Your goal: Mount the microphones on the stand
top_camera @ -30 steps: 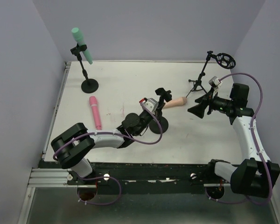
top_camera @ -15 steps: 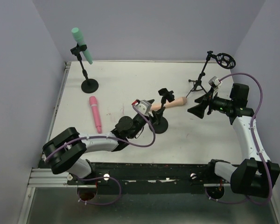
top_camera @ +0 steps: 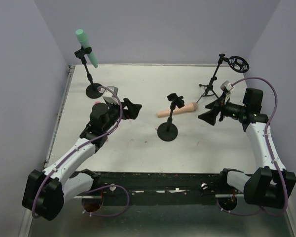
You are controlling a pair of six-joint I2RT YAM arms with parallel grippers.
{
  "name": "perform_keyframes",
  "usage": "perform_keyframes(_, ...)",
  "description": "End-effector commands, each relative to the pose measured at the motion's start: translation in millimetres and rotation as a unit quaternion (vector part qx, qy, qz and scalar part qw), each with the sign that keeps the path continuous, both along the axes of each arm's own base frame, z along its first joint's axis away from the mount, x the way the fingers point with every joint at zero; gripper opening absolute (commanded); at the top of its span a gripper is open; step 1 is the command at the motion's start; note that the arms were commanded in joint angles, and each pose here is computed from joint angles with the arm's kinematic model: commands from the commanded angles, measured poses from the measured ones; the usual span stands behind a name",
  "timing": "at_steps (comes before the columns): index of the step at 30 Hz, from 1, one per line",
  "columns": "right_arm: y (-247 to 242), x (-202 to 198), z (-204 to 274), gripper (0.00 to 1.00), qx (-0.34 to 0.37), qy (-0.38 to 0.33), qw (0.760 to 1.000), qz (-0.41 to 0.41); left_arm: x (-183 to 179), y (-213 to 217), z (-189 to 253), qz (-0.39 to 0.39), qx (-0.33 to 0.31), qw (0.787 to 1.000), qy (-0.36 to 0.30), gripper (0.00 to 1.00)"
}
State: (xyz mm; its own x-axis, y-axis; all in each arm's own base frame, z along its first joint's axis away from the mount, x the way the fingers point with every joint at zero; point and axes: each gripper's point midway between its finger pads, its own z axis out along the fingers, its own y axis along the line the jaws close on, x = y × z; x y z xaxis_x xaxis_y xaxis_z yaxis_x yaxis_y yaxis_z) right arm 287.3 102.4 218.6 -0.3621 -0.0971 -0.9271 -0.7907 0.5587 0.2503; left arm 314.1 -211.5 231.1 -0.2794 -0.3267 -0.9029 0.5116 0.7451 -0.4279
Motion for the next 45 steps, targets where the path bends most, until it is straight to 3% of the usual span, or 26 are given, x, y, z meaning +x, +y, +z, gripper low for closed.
perform_keyframes(1, 3, -3, -1, 0.94, 0.009, 0.001, 1.0, 0.013, -12, 49, -51, 0.068, 0.05, 0.977, 0.197, 0.98)
perform_keyframes(6, 4, -4, 0, 0.94, 0.01, 0.001, 1.0, 0.015, 6, 122, -74, 0.241, 0.154, 0.921, 0.265, 0.98)
perform_keyframes(12, 5, -6, 3, 0.94, 0.013, -0.003, 1.0, 0.017, 17, 160, -114, 0.335, 0.144, 0.873, 0.324, 0.95)
perform_keyframes(17, 6, -8, 7, 0.94, 0.014, -0.007, 1.0, 0.021, 11, 184, -155, 0.404, 0.151, 0.81, 0.397, 0.91)
perform_keyframes(22, 6, -8, 7, 0.94, 0.015, -0.006, 1.0, 0.021, 11, 184, -174, 0.405, 0.148, 0.799, 0.418, 0.86)
perform_keyframes(24, 7, -9, 7, 0.94, 0.015, -0.007, 1.0, 0.022, 11, 184, -180, 0.404, 0.154, 0.794, 0.427, 0.72)
perform_keyframes(28, 7, -9, 7, 0.94, 0.015, -0.005, 1.0, 0.022, 11, 185, -182, 0.404, 0.153, 0.792, 0.431, 0.66)
perform_keyframes(35, 7, -9, 8, 0.94, 0.015, -0.005, 1.0, 0.022, 11, 188, -184, 0.404, 0.159, 0.776, 0.457, 0.66)
perform_keyframes(42, 7, -10, 10, 0.94, 0.015, -0.009, 1.0, 0.024, 7, 185, -189, 0.386, 0.202, 0.741, 0.512, 0.65)
perform_keyframes(45, 7, -11, 11, 0.94, 0.015, -0.009, 1.0, 0.025, 8, 183, -189, 0.378, 0.2, 0.745, 0.511, 0.65)
